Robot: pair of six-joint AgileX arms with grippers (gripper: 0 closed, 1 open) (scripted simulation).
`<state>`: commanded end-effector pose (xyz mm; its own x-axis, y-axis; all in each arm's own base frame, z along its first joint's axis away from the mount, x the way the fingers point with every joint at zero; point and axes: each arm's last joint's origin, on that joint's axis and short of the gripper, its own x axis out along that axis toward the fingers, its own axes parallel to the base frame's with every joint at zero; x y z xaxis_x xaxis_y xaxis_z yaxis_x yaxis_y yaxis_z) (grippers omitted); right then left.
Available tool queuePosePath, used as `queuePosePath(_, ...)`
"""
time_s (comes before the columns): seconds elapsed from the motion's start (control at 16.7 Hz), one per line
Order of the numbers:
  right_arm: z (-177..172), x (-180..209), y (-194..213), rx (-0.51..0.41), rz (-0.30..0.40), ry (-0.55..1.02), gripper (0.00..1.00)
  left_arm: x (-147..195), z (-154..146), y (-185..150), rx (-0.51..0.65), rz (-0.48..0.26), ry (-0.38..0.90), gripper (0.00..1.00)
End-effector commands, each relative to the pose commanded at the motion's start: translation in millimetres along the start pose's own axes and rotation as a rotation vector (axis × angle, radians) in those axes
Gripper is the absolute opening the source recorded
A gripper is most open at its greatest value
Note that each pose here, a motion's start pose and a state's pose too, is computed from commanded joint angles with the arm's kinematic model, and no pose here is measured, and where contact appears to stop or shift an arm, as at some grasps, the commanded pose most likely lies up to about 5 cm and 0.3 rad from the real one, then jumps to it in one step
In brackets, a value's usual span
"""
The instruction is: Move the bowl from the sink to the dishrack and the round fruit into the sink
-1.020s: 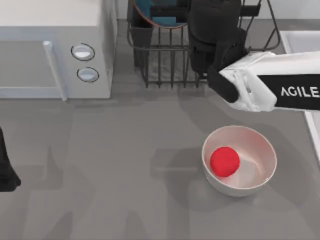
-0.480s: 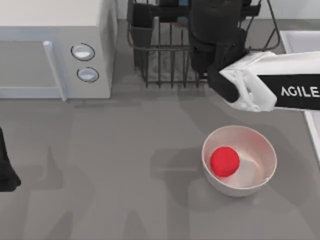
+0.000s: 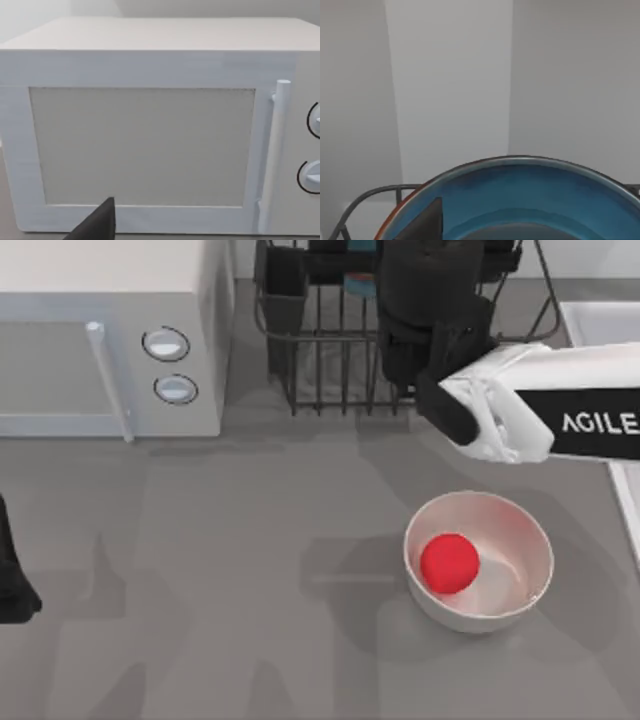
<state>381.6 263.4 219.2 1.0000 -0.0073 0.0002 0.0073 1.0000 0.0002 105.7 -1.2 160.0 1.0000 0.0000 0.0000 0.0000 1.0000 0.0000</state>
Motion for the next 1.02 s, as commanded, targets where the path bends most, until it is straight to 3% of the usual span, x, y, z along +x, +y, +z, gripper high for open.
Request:
queuePosePath(0.24,10,-3,-17,0.000,-0.010,0.011,1.00,0,0,0,0.000,0.000,0.000,1.00)
queuePosePath(0.54,53,-34,-90,0.009,-0.047,0.031,1.00,0,0,0,0.000,0.000,0.000,1.00)
queuePosePath(0.78,80,-95,-164,0.024,-0.073,0.034,1.00,0,0,0,0.000,0.000,0.000,1.00)
queuePosePath(1.02,74,-174,-222,0.035,-0.076,0.018,1.00,0,0,0,0.000,0.000,0.000,1.00)
